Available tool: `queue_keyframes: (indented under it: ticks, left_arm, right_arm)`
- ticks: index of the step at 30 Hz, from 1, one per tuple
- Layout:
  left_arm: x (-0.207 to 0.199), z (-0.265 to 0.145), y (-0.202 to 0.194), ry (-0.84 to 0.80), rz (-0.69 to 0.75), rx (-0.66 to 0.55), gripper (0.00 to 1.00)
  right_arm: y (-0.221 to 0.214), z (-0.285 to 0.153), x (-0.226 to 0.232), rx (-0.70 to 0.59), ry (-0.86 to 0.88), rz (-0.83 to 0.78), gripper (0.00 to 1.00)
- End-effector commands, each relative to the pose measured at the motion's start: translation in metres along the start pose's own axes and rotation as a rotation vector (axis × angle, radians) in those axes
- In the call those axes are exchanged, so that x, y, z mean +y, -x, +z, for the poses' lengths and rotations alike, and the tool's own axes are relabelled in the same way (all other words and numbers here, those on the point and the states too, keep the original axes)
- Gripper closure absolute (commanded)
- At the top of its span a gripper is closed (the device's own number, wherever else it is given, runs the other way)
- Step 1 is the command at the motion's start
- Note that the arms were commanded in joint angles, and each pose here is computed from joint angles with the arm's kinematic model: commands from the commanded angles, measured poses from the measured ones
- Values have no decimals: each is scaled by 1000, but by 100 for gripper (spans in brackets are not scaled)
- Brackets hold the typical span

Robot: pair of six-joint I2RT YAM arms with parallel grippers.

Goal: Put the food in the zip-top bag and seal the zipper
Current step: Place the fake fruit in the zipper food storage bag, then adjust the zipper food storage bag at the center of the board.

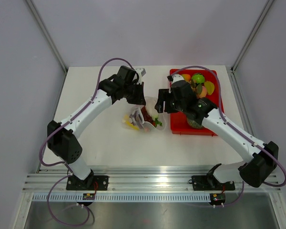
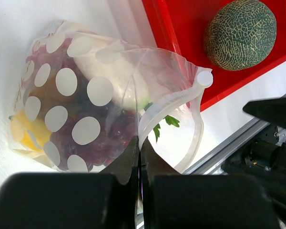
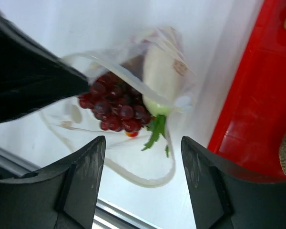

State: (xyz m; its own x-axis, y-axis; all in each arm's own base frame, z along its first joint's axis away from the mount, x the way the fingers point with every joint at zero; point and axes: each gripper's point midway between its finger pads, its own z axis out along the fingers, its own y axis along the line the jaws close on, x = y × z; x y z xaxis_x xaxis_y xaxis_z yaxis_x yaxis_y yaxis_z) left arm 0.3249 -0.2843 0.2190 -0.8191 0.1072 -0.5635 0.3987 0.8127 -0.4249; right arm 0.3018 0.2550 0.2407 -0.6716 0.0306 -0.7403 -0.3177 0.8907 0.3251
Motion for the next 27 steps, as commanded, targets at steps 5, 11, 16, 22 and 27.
queue_keyframes:
  ticks: [5,11,16,22,27]
  left_arm:
    - [-12,-30,21,-43,29,-99,100]
    - [-14,-33,20,-51,39,-90,100]
    - [-13,-39,23,-32,66,-93,100]
    - [-16,-51,42,-8,141,-104,66]
    - [-14,-81,67,67,222,-209,26]
  right_arm:
    - [-61,36,-45,116,-164,97,20]
    - [-66,60,-33,148,-109,112,52]
    - [-22,33,-8,59,-45,183,95]
    - [15,9,27,-22,87,352,100]
    - [13,14,36,-18,131,432,100]
